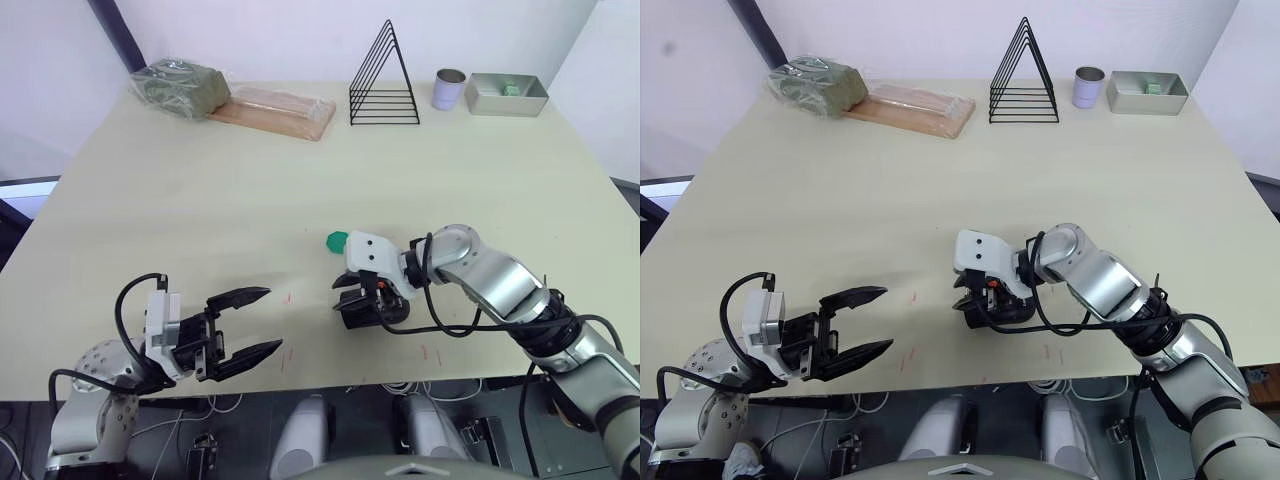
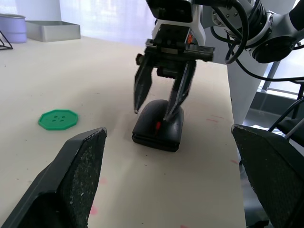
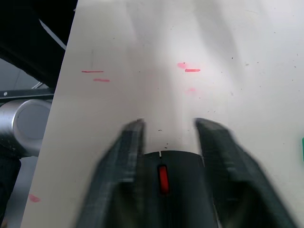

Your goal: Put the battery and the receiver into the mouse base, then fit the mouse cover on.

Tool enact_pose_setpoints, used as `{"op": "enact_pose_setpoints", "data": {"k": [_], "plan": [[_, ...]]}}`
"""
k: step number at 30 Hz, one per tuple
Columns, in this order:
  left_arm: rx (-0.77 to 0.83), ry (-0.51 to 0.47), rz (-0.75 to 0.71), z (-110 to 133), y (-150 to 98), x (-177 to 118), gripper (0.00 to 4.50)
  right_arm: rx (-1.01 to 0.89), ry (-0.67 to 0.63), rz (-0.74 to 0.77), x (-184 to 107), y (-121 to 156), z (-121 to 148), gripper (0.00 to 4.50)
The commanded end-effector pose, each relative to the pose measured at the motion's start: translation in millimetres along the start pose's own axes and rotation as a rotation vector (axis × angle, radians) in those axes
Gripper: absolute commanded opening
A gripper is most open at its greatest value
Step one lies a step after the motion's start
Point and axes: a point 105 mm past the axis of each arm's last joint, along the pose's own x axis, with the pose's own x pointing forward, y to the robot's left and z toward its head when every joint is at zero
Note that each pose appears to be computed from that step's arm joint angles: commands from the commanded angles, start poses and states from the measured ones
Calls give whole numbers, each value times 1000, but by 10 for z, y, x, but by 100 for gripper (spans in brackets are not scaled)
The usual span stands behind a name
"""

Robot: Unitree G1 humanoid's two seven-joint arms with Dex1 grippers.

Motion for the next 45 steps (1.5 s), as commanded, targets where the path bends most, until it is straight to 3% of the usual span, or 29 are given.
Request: {"op": "enact_pose_setpoints", "data": {"k": [1,21,30,45], "plan": [[36,-5,-16,86,-21,21,450,-34,-19,6,-7,8,83,182],[33,-6,-6,101,-36,43,450,25,57,38,71,10,-162,182],[30,-7,-7,106,-52,62,450,92,167,73,115,94,-506,182],[21,2,0,89,-70,29,450,176,232,108,174,170,-830,182]]}}
